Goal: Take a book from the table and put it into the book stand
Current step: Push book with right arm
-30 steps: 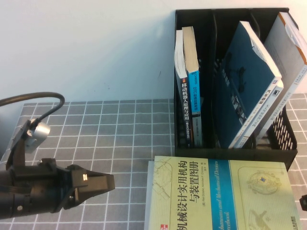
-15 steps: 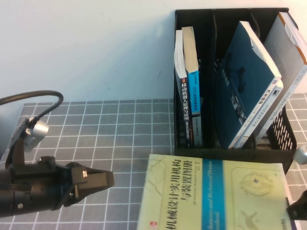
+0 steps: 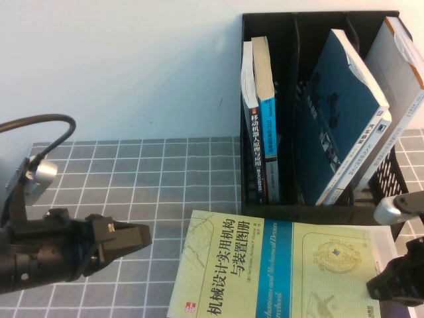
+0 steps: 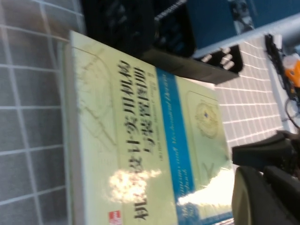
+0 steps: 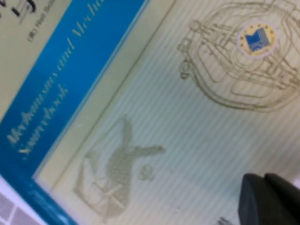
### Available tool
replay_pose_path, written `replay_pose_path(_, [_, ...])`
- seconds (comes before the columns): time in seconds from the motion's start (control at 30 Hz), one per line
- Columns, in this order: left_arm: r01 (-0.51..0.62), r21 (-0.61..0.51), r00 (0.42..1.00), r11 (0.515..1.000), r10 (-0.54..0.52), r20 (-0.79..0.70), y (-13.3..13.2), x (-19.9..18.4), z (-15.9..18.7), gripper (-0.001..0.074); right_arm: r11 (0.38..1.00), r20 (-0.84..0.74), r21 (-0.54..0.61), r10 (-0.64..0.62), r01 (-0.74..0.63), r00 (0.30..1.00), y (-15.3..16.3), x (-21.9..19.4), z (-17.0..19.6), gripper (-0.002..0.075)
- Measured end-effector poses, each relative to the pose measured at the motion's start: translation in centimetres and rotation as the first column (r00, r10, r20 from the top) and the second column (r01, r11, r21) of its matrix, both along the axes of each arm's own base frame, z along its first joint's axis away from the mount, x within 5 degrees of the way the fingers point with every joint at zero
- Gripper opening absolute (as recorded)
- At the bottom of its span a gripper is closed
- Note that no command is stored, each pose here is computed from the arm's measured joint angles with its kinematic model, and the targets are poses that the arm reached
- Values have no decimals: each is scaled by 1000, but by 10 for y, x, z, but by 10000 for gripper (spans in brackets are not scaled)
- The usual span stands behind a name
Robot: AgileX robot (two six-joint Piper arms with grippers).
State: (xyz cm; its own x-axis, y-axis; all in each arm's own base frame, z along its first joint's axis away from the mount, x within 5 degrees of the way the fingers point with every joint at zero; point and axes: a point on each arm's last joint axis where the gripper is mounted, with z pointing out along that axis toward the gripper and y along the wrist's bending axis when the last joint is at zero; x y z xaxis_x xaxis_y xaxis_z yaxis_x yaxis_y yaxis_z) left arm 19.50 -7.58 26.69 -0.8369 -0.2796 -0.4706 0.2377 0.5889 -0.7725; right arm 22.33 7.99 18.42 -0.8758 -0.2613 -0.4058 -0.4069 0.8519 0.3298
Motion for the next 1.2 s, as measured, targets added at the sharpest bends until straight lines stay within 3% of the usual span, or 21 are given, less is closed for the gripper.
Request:
replay_pose_path(0.17, [-41,33,999,999,41,-9,11,3,-3,138,986,-19,-137,-94,90,995,-13,4,-2,-3])
replay_pose_path(0.33, [-86,40,996,996,87,-29,19,5,-4,266,970,11,-181,-161,160,987,-18,11,-5,-3])
replay_pose_path(0.8, [5,-28,971,1000,-11,-237,15,18,-35,325,997,-26,-6,-81,81,996,17,46,-23,-3])
replay_pose_path(0.87, [-13,-22,965,1000,7,-262,20,24,-44,373,997,-28,-6,-76,76,997,17,46,-24,-3])
replay_pose_path(1.03, [-35,-32,954,999,24,-299,38,40,-60,592,999,-20,-10,-45,45,999,17,45,-24,-3])
replay_pose_path(1.2, [29,-121,940,992,-68,-334,43,60,-75,654,1000,-28,-4,-18,18,999,19,44,-24,-3])
